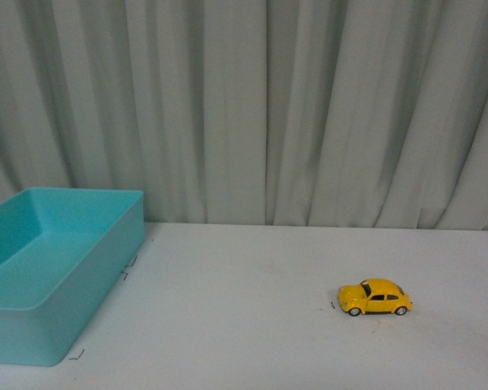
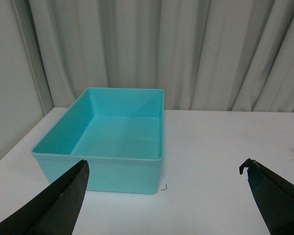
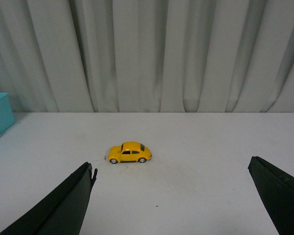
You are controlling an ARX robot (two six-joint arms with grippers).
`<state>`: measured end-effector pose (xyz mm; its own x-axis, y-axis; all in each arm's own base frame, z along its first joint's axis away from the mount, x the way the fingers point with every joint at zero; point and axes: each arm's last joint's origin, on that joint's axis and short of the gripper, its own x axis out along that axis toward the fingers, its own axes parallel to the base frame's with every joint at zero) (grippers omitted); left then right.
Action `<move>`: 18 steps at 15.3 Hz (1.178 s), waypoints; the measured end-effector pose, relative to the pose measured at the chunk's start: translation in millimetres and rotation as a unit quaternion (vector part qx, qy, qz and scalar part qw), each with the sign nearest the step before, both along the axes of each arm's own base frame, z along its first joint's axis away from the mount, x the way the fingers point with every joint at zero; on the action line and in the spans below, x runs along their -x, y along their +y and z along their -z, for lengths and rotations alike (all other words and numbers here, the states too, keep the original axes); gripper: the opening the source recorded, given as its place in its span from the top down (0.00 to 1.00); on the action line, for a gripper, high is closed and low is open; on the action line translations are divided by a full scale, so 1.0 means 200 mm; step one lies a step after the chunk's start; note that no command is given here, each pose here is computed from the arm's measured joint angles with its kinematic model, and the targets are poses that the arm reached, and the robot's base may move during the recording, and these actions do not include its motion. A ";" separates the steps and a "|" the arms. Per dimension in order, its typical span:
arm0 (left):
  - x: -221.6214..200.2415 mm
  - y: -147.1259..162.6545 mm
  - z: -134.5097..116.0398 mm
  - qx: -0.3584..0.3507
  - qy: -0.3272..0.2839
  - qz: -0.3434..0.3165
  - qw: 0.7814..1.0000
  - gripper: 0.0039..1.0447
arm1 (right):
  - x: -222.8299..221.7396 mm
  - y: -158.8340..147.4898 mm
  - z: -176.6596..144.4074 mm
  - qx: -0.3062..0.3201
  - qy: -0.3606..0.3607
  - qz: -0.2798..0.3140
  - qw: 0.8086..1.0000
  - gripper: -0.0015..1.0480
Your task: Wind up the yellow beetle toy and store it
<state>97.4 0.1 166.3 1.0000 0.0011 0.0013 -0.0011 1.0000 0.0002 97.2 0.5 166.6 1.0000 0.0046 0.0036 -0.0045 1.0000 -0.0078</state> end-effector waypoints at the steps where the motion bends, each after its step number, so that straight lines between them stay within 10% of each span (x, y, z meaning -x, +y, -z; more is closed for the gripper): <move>1: 0.00 0.00 0.00 0.000 0.000 0.000 1.000 0.06 | 0.00 0.00 0.00 0.000 0.000 0.000 1.000 0.06; 18: 0.00 0.00 0.00 0.000 0.000 0.000 1.000 0.06 | 0.00 0.00 0.00 0.000 0.000 0.000 1.000 0.06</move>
